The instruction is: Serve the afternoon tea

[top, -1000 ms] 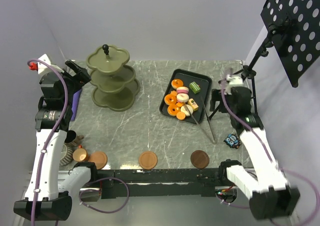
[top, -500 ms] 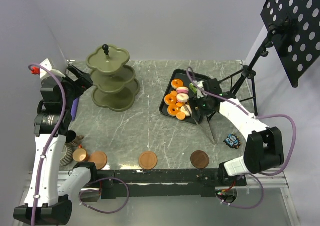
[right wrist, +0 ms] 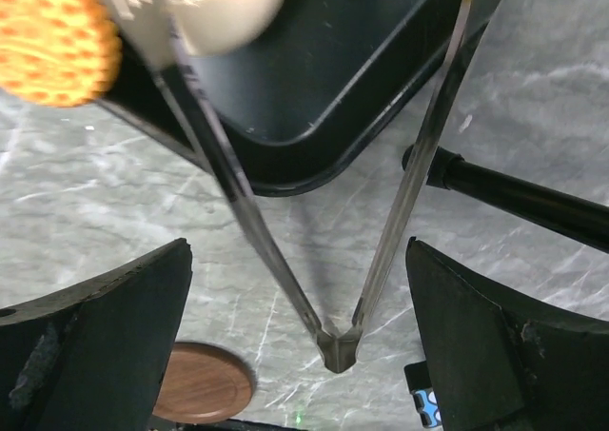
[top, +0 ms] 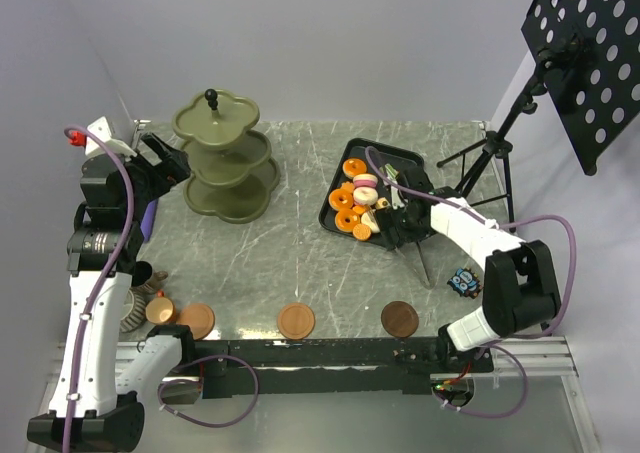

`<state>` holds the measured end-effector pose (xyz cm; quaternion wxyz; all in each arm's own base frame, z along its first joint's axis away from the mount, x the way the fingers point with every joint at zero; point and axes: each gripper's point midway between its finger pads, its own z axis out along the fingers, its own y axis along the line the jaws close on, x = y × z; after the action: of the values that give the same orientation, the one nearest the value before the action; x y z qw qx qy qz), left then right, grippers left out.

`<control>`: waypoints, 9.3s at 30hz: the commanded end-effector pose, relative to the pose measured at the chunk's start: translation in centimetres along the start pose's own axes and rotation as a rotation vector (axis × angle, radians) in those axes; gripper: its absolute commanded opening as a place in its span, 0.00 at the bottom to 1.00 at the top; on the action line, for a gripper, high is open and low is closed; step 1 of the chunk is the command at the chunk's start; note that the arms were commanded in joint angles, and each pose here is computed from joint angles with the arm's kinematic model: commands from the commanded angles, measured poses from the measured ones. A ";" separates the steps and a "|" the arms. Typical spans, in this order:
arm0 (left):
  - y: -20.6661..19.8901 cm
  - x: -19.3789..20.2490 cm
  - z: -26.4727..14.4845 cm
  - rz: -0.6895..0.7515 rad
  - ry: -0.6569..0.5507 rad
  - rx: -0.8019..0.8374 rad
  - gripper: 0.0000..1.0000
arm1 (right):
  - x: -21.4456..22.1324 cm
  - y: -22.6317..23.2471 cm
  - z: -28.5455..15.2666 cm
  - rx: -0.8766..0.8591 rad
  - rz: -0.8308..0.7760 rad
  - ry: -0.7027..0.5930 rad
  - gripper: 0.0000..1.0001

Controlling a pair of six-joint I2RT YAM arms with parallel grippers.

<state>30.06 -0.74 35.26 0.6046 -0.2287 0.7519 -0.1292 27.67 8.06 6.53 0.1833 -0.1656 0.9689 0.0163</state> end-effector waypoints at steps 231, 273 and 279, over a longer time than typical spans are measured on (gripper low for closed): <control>-3.9 -1.1 -3.4 0.060 0.006 0.110 1.00 | -7.4 9.3 -8.8 0.030 0.014 -0.373 0.63; -4.2 -1.1 -3.2 0.053 0.015 0.113 1.00 | -8.7 2.4 -4.8 0.008 0.082 -0.088 0.66; -4.2 -1.1 -3.1 0.053 0.015 0.112 1.00 | -9.2 1.5 -4.4 0.059 0.056 -0.065 0.66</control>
<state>28.00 -4.15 37.25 0.5925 -0.1780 0.7706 -0.1528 32.25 12.68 12.49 0.2035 -0.1284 0.9704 0.0220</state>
